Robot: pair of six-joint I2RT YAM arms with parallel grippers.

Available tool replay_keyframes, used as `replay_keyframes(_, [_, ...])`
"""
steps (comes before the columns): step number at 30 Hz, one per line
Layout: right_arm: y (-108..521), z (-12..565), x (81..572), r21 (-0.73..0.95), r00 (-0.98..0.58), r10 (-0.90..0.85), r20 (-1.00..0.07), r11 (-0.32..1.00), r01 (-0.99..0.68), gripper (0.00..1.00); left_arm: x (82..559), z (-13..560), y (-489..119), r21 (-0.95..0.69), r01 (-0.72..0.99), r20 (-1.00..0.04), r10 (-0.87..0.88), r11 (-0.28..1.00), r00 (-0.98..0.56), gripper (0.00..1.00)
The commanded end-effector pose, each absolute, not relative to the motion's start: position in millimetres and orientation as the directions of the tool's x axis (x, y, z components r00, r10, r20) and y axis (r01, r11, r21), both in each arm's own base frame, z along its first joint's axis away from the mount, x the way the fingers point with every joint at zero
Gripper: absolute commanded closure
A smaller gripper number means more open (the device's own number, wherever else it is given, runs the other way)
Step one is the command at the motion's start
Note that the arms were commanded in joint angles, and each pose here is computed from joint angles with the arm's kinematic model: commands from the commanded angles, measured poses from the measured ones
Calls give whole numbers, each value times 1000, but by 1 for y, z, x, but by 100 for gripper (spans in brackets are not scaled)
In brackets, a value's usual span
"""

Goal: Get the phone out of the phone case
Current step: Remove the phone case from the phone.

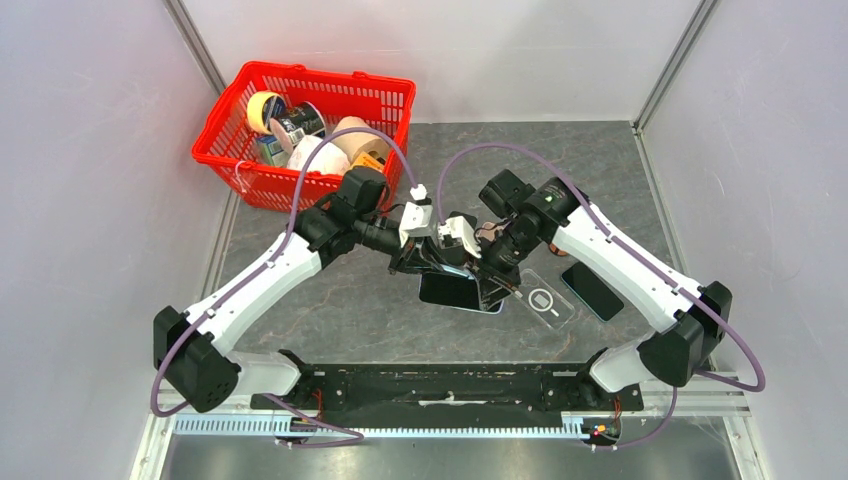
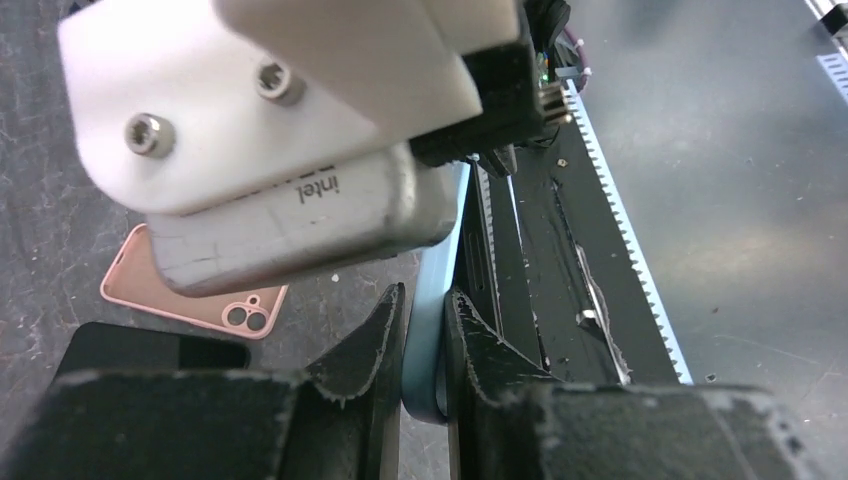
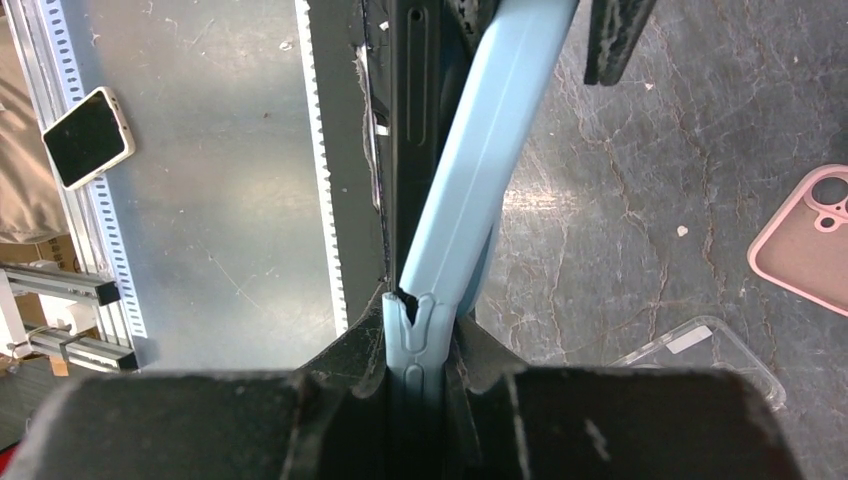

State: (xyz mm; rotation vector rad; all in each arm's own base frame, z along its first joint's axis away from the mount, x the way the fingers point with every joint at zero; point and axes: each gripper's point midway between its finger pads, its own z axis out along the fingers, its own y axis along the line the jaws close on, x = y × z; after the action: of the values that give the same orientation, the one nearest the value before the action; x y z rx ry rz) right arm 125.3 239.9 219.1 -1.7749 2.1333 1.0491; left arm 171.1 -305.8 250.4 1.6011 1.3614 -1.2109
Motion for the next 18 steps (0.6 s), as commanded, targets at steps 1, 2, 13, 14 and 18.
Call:
replay_keyframes(1, [294, 313, 121, 217, -72, -455, -887, -275, -937, 100, 189, 170, -274, -77, 995, -803, 595, -56, -29, 82])
replay_keyframes(2, [292, 310, 123, 218, -76, -460, -885, -264, -940, 100, 191, 172, -272, -66, 996, -798, 602, -53, -21, 81])
replay_keyframes(13, [278, 299, 136, 229, -121, -461, -879, -185, -956, 100, 192, 176, -235, 35, 999, -698, 714, -40, 53, 71])
replay_keyframes(14, [278, 297, 137, 229, -123, -465, -877, -179, -957, 100, 192, 177, -233, 38, 999, -695, 717, -34, 51, 70])
replay_keyframes(18, [277, 288, 140, 241, -137, -477, -868, -164, -957, 100, 194, 187, -226, 56, 998, -701, 712, -4, 42, 69])
